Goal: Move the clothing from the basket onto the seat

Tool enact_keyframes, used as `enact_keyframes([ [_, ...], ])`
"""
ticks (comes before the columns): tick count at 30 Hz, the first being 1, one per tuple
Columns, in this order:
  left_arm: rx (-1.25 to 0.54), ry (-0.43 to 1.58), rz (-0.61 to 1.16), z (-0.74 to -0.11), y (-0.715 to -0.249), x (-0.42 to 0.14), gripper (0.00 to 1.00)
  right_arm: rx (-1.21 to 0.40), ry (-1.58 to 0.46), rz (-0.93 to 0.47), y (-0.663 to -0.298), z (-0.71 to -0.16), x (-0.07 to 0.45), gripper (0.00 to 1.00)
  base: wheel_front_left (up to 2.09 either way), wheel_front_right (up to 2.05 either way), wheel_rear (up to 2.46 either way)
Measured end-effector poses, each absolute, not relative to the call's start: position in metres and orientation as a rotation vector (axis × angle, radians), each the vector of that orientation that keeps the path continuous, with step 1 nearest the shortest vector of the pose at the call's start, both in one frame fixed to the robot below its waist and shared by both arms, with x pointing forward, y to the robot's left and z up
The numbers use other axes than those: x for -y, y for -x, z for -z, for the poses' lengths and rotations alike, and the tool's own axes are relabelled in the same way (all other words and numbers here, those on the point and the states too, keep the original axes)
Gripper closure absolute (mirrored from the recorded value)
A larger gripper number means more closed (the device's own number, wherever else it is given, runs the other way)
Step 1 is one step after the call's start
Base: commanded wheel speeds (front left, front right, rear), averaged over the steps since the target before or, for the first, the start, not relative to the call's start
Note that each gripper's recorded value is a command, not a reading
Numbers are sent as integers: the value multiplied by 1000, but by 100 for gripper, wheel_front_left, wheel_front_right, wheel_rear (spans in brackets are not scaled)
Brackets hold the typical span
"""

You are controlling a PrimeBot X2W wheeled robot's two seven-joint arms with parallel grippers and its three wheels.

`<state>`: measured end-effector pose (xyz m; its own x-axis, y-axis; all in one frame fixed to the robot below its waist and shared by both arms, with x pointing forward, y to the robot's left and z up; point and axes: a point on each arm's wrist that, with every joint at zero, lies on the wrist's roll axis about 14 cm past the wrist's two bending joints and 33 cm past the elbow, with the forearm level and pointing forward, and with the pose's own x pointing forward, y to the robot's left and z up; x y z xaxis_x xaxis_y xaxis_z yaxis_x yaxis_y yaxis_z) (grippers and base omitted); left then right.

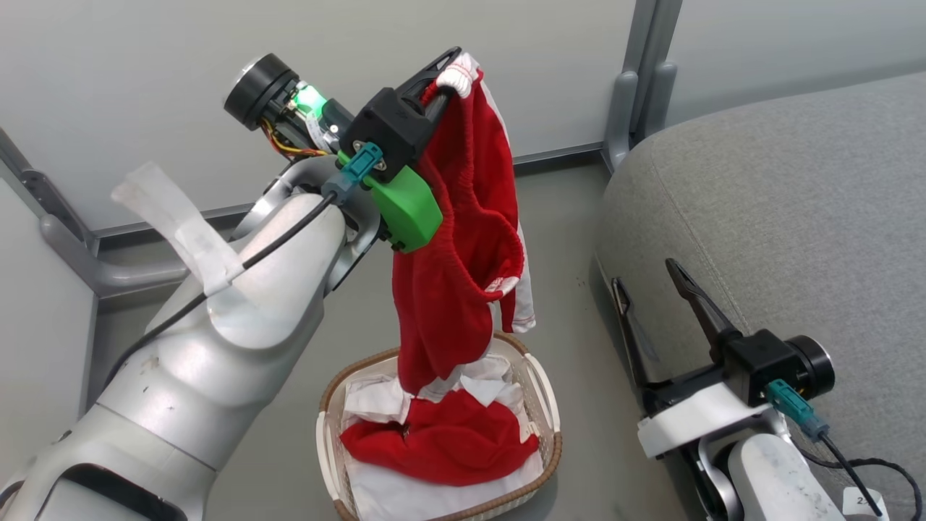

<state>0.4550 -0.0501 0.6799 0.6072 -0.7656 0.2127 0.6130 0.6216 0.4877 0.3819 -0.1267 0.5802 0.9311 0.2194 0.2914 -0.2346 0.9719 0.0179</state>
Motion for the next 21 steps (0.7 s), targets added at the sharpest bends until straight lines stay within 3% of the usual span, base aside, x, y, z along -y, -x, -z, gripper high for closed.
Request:
enact_keyframes([
  [12,454,-375,820,-691,-446,49,100,370,-61,-381,-395,-613,80,0,0,0,0],
  [21,504,-361,863,-702,-427,58,100,280,22,-454,-418,-591,55,0,0,0,0],
])
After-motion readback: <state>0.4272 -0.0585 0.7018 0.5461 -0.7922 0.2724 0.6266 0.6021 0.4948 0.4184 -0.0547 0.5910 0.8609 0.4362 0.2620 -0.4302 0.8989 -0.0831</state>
